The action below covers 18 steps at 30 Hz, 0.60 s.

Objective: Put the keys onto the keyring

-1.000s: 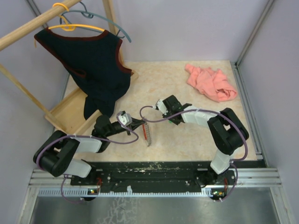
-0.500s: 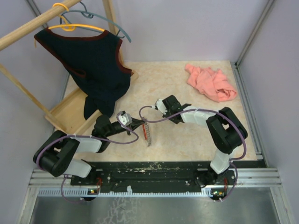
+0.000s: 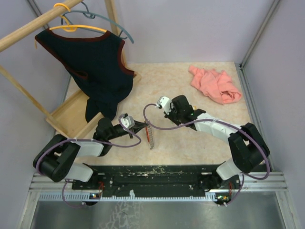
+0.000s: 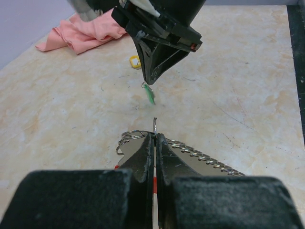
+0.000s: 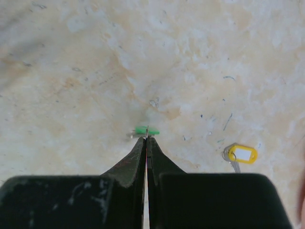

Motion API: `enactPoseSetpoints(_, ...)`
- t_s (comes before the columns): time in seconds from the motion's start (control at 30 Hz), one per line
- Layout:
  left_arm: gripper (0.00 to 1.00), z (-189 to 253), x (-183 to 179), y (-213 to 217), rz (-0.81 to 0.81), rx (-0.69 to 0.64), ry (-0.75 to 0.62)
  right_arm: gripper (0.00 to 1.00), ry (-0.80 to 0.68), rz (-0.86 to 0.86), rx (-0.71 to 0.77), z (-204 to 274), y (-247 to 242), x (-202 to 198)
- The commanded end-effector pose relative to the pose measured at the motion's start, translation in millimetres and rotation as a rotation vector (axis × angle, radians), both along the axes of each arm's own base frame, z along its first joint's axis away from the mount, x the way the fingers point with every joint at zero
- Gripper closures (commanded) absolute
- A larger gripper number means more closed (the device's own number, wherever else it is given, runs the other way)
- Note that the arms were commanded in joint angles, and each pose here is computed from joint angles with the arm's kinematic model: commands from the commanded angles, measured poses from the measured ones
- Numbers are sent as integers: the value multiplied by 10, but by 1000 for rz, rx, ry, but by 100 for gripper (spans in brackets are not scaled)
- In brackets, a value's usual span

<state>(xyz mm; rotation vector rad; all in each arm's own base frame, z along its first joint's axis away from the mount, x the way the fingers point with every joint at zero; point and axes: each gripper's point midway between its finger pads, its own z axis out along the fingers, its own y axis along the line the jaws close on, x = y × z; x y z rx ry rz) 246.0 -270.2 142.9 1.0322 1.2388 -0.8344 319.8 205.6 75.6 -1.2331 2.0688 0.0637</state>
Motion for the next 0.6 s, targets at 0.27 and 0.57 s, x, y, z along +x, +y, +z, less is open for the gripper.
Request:
enactPoseSetpoints(0.27, 100, 128, -2, 8, -3, -21, -44, 100, -117, 132, 464, 294, 628, -121)
enactPoseSetpoints(0.57, 100, 149, -6, 23, 5, -29, -55, 100, -217, 144, 571, 266, 712, -61)
